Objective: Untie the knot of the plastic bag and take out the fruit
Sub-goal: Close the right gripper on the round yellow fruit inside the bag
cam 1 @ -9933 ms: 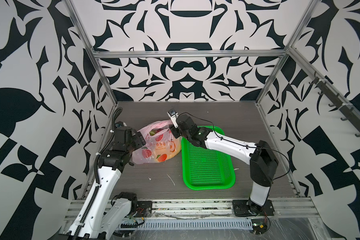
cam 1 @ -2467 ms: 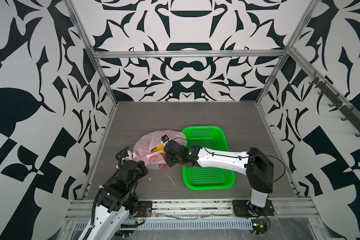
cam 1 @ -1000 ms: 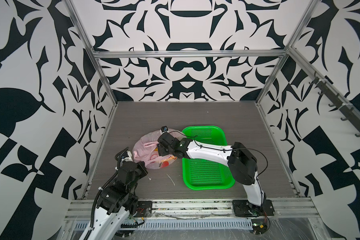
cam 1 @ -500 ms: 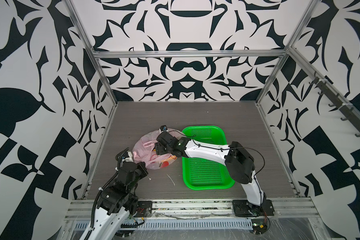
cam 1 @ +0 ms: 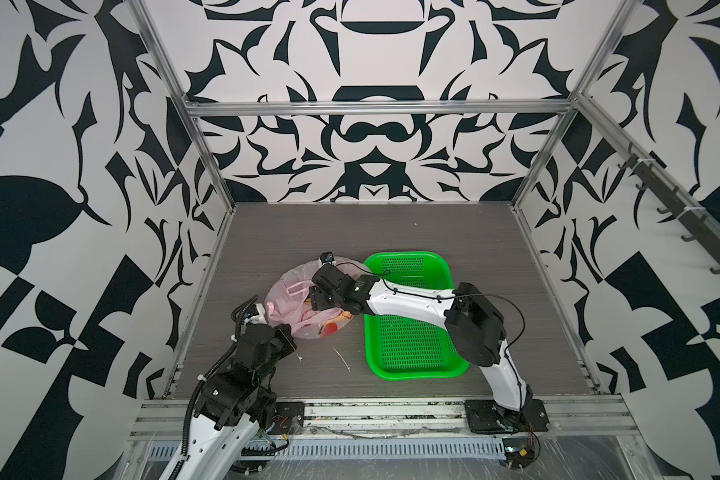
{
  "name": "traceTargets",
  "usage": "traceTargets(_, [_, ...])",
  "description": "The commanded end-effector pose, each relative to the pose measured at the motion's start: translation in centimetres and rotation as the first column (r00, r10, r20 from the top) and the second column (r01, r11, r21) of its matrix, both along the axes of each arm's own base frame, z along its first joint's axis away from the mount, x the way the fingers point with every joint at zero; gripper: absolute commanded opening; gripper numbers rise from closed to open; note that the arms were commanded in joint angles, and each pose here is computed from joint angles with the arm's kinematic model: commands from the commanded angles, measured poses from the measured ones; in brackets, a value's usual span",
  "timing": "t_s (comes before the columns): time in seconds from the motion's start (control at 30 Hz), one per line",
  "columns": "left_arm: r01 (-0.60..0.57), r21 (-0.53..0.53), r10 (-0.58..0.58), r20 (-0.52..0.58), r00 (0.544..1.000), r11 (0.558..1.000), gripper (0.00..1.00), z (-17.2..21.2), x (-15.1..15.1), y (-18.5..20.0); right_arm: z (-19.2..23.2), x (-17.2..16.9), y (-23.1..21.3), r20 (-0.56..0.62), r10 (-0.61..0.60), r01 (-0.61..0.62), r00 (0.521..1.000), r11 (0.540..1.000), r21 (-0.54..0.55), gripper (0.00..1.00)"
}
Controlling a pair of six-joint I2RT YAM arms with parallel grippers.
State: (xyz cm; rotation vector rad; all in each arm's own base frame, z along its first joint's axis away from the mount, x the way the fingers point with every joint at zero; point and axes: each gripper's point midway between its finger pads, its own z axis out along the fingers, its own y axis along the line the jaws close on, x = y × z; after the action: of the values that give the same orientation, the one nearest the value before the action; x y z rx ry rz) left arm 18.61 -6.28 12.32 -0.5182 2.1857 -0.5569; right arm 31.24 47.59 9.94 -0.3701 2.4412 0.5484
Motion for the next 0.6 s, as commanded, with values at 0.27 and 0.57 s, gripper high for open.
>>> traceTargets(0.27, [-0.004,-0.005,0.004,-0.016,1.000,1.000,0.00,-0.5,-0.2,0.0,0.8,0.8,0.7,0.007,-0.017,0.017,1.000,0.999,0.031,0.66])
traceTargets(0.57, [-0.002,-0.005,0.002,-0.009,1.000,1.000,0.00,-0.2,0.0,-0.1,2.4,0.6,0.5,0.030,-0.009,0.008,1.000,0.998,0.058,0.43])
